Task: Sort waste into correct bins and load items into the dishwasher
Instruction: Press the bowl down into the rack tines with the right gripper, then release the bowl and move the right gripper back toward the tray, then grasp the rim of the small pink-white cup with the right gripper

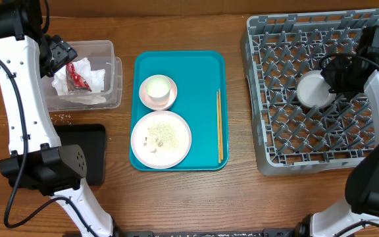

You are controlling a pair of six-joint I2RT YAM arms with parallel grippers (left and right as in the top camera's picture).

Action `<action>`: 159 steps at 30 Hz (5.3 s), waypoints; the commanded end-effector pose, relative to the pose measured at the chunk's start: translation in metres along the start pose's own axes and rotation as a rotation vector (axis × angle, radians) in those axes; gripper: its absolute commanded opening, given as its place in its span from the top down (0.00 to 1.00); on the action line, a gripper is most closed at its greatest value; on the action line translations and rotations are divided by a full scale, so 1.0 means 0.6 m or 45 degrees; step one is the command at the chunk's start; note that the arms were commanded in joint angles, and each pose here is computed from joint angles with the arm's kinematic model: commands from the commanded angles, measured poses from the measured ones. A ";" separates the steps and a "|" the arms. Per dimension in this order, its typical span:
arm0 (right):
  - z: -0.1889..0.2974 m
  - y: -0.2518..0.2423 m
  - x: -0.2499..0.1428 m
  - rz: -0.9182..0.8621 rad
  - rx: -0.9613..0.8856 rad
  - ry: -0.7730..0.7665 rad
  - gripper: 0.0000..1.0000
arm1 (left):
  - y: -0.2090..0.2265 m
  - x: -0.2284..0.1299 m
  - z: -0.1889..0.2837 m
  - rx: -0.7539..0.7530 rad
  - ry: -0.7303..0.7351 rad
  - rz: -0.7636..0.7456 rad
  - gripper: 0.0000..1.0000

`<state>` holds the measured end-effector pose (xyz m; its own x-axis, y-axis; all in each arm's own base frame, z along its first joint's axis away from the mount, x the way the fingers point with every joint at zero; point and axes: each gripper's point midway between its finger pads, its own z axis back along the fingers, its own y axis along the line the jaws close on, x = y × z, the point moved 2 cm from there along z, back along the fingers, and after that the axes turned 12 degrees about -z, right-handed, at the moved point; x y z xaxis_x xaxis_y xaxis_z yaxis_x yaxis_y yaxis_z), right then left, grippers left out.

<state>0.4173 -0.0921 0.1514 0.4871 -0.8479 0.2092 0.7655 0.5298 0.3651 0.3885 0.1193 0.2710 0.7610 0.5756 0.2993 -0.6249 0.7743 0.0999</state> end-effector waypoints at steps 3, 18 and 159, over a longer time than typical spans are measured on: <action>0.005 0.004 0.008 0.006 0.004 -0.027 0.96 | 0.000 -0.002 0.006 0.010 -0.015 0.017 0.00; 0.006 -0.017 -0.024 -0.012 -0.057 0.091 0.96 | 0.000 -0.002 0.007 0.010 -0.015 0.017 0.00; -0.095 0.372 -0.742 1.816 0.602 -0.102 0.84 | -0.003 -0.003 0.007 0.008 -0.015 0.011 0.00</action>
<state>0.3913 0.4038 0.0877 0.6516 0.3621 0.6666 -0.5328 0.8439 0.0624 0.3893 0.1168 0.2710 0.7627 0.5730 0.2999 -0.6222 0.7766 0.0988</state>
